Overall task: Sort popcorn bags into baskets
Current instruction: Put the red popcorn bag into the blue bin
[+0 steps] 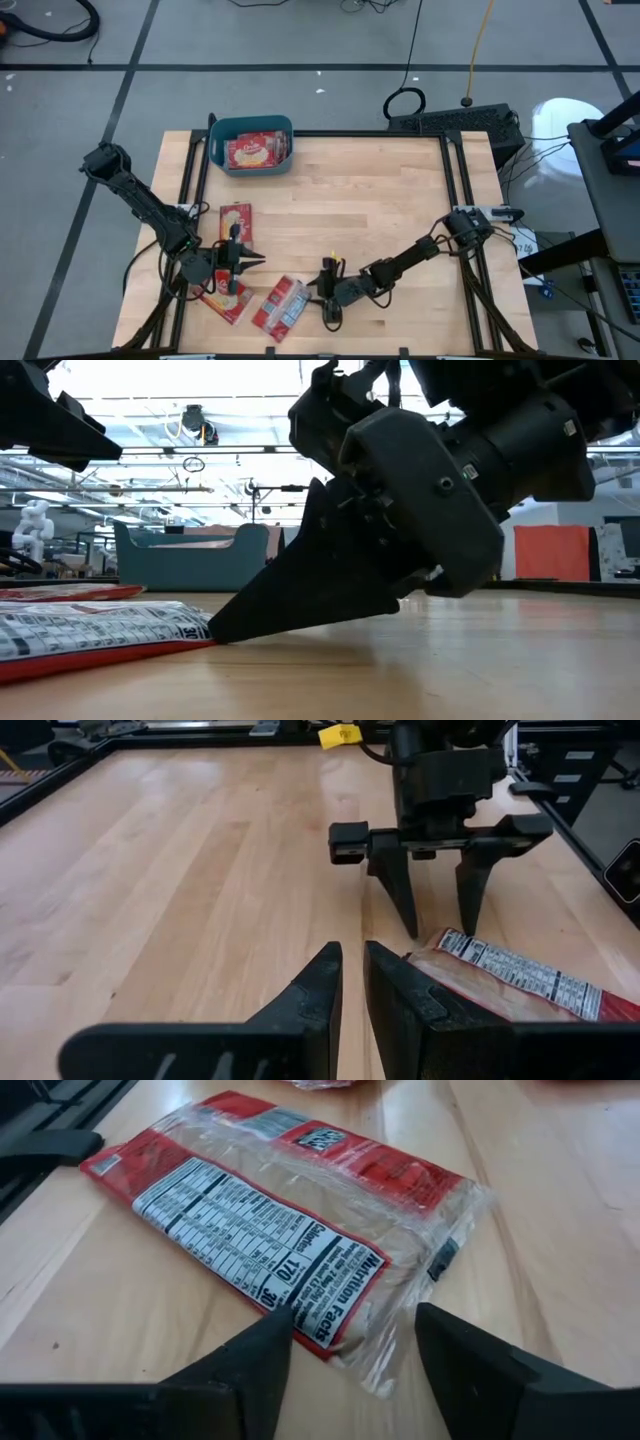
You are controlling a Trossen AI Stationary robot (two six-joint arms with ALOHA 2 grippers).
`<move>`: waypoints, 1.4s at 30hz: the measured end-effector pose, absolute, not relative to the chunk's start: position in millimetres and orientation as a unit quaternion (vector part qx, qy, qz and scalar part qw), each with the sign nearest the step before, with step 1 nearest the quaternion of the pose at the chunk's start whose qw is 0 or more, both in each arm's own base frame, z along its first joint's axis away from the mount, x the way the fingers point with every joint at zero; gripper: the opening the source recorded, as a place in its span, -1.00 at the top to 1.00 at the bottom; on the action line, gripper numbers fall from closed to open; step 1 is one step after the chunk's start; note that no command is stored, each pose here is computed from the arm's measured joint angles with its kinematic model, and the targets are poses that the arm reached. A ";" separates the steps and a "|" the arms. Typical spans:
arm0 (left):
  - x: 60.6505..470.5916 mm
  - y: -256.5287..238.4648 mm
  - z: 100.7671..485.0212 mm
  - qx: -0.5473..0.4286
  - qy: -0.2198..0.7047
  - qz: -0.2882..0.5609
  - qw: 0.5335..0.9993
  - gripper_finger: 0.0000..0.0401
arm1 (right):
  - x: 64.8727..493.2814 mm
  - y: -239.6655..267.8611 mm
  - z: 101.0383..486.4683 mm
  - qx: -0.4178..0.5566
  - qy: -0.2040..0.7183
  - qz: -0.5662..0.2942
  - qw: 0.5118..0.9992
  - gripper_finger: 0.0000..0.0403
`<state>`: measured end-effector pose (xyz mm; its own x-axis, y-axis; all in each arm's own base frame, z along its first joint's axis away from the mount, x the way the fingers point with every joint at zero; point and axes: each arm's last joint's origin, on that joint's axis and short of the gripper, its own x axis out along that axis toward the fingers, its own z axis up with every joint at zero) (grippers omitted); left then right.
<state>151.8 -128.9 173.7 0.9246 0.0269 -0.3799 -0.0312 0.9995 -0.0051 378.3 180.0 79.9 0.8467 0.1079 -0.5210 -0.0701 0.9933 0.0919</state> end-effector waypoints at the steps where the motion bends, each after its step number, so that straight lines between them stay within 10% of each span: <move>1: 151.8 -128.9 173.6 -0.005 0.194 0.015 0.981 0.75 | 377.8 179.7 79.1 0.036 0.277 0.044 0.959 0.01; 13: 151.8 -128.9 173.6 -0.018 0.194 0.017 0.981 0.75 | 378.7 179.4 80.6 0.030 0.269 0.049 0.961 0.95; 28: 157.2 -134.0 166.6 -0.027 0.194 0.022 0.980 0.65 | 389.3 174.0 109.7 0.035 0.144 -0.011 0.989 1.00; 42: 166.8 -130.6 155.0 -0.105 0.210 0.058 0.970 -0.27 | 390.8 173.3 119.4 -0.021 0.097 -0.053 0.994 1.00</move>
<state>166.8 -130.6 155.0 0.9055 0.0682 -0.4188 -0.1559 0.9714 -0.1789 390.8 173.3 119.4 0.9756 -0.1102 -0.1899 0.1020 0.9934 -0.0529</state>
